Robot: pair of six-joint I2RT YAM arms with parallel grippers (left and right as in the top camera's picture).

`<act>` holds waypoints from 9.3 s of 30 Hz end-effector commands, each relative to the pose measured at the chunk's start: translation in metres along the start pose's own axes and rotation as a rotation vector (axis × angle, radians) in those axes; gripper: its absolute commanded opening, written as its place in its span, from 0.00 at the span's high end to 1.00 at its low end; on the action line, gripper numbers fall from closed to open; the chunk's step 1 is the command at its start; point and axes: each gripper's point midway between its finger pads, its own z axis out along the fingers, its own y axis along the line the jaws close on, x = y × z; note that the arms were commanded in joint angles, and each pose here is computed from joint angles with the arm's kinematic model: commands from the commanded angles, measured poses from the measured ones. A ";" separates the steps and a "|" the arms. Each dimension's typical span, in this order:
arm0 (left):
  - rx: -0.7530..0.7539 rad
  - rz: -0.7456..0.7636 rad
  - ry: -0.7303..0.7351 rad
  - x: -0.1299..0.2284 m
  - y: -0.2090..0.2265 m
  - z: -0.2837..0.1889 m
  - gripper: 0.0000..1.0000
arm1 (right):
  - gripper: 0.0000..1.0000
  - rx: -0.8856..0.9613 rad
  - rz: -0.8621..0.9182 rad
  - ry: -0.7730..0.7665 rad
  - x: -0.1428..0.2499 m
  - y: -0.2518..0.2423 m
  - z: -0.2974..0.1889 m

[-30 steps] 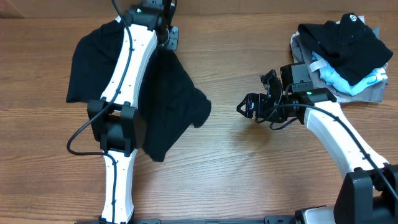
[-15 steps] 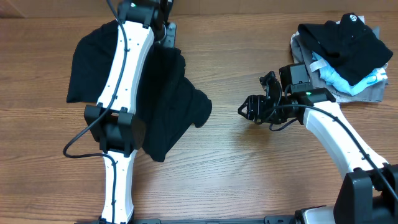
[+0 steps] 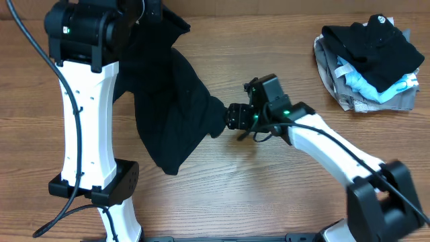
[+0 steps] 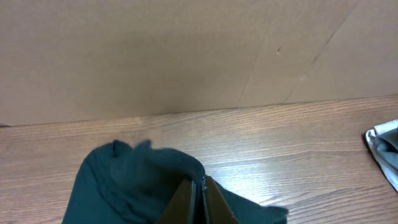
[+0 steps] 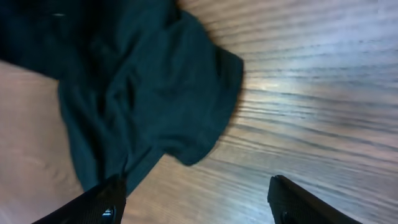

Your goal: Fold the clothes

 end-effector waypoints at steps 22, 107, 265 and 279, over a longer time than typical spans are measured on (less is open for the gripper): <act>-0.101 -0.006 0.051 0.013 0.018 0.006 0.96 | 0.88 0.081 0.196 0.024 0.025 -0.010 0.087; -0.357 -0.103 -0.008 0.098 0.081 0.305 0.00 | 0.00 0.214 0.000 -0.673 -0.287 -0.143 -0.071; -0.158 -0.429 0.796 0.452 0.100 0.111 0.96 | 0.00 0.384 0.278 0.080 0.047 -0.139 -0.161; -0.455 -0.503 0.633 0.450 0.221 0.117 0.96 | 0.00 0.382 0.279 0.083 0.048 -0.138 -0.160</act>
